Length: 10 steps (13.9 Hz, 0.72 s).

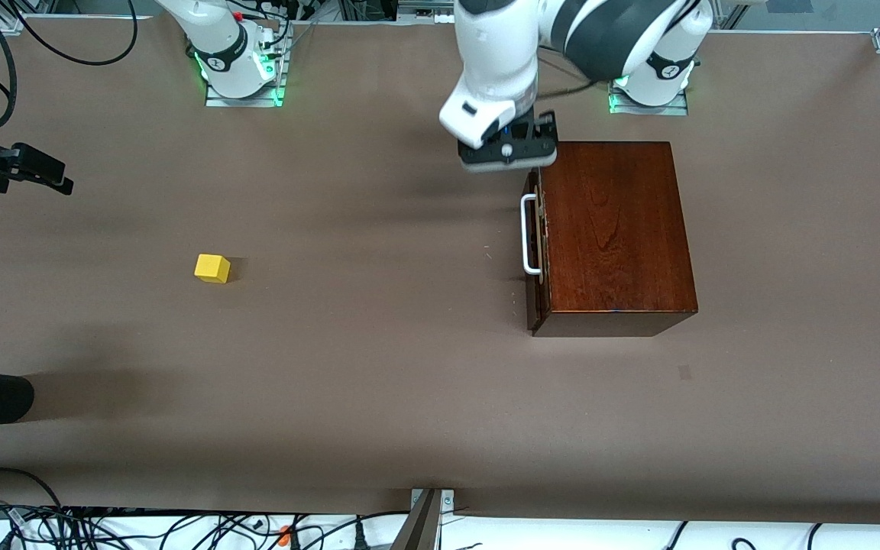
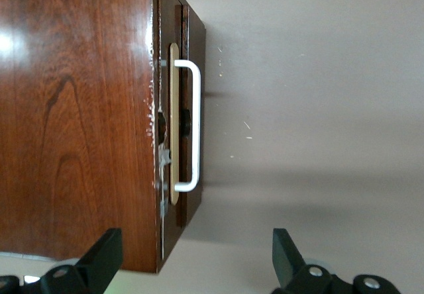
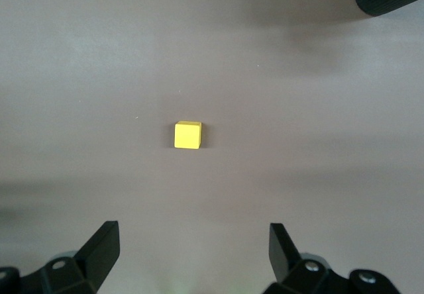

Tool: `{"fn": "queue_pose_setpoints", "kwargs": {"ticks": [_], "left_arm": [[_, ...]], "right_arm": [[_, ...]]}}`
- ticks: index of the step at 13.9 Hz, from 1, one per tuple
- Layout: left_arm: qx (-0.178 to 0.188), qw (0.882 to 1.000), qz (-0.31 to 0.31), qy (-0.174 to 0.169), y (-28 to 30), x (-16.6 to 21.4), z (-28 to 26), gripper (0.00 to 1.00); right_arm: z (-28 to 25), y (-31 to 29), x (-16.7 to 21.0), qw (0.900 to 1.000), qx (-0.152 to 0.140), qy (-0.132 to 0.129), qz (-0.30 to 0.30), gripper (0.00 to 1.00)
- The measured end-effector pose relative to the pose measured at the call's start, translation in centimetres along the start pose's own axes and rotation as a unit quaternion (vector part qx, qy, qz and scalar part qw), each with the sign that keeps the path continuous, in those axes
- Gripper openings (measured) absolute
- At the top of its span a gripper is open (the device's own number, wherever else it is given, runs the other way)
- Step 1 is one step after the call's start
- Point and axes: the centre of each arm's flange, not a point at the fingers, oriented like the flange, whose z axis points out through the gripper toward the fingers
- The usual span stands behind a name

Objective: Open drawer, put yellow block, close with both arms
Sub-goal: 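Move the left gripper to the white drawer handle of the wooden box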

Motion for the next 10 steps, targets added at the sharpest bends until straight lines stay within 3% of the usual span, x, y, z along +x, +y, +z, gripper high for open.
{"fn": "queue_pose_setpoints", "kwargs": {"ticks": [5, 10], "left_arm": [[0.011, 1.0, 0.013, 0.008, 1.4, 1.9, 6.8, 1.0], [0.048, 0.998, 0.031, 0.007, 2.0, 3.1, 12.1, 1.0]], "right_arm": [[0.0, 0.0, 0.0, 1.0, 0.0, 0.0, 0.0, 1.0], [0.0, 0.0, 0.0, 1.0, 0.0, 0.0, 0.0, 1.0]]}}
